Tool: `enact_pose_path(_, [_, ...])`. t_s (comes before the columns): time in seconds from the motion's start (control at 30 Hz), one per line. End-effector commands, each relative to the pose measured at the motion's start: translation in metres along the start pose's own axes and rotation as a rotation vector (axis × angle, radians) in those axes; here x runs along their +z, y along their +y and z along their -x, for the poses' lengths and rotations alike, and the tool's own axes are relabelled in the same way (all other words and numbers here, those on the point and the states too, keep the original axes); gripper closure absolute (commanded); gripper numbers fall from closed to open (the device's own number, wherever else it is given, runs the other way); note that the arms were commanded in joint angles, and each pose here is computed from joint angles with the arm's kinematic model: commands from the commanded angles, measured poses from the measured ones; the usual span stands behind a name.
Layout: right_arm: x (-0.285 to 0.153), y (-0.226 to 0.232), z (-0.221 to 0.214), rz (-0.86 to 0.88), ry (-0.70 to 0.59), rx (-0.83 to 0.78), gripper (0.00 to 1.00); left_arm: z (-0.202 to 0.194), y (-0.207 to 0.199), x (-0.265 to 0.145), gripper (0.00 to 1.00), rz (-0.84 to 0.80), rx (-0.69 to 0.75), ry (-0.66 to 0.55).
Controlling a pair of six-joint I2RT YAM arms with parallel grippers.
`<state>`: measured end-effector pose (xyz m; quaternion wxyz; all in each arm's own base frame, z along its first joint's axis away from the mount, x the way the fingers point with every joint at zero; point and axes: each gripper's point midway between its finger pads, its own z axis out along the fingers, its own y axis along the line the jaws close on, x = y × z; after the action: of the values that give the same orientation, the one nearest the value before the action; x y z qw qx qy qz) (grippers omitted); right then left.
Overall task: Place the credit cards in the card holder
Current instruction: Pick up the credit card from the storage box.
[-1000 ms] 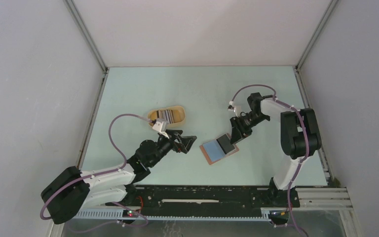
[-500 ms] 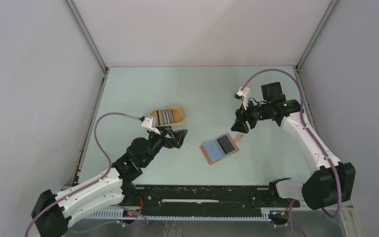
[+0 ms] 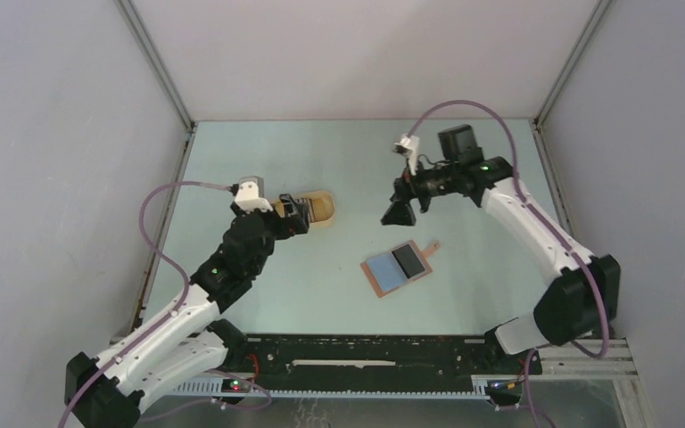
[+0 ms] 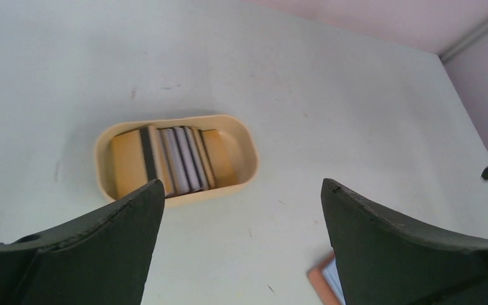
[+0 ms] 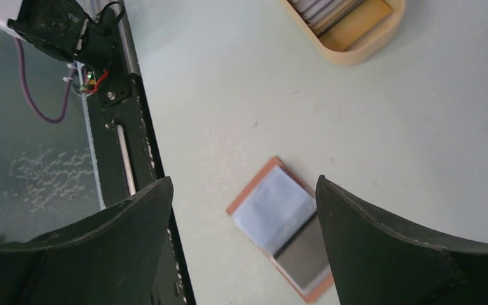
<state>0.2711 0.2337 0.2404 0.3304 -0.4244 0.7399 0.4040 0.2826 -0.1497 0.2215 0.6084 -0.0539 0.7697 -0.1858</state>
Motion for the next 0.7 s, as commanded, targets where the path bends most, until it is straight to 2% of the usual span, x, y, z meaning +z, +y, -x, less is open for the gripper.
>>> enact_pose_path(0.0, [0.048,0.005,0.014,0.012,0.072,0.091,0.11,0.008,0.037,0.004,0.03,0.127,-0.078,-0.039])
enact_pose_path(0.1, [0.084,0.001,0.020,0.040,0.130,0.152,0.18,0.003,0.058,0.010,0.04,0.139,-0.193,-0.071])
enact_pose_path(0.23, [0.141,-0.005,0.029,0.068,0.187,0.250,0.19,-0.005,0.078,0.020,0.07,0.120,-0.330,-0.090])
enact_pose_path(0.5, [0.224,-0.027,0.065,0.073,0.159,0.439,0.19,-0.023,0.108,0.030,0.07,0.154,-0.465,-0.082])
enact_pose_path(0.67, [0.252,-0.063,0.063,-0.060,0.132,0.484,0.19,-0.028,0.113,0.035,0.07,0.159,-0.537,-0.106])
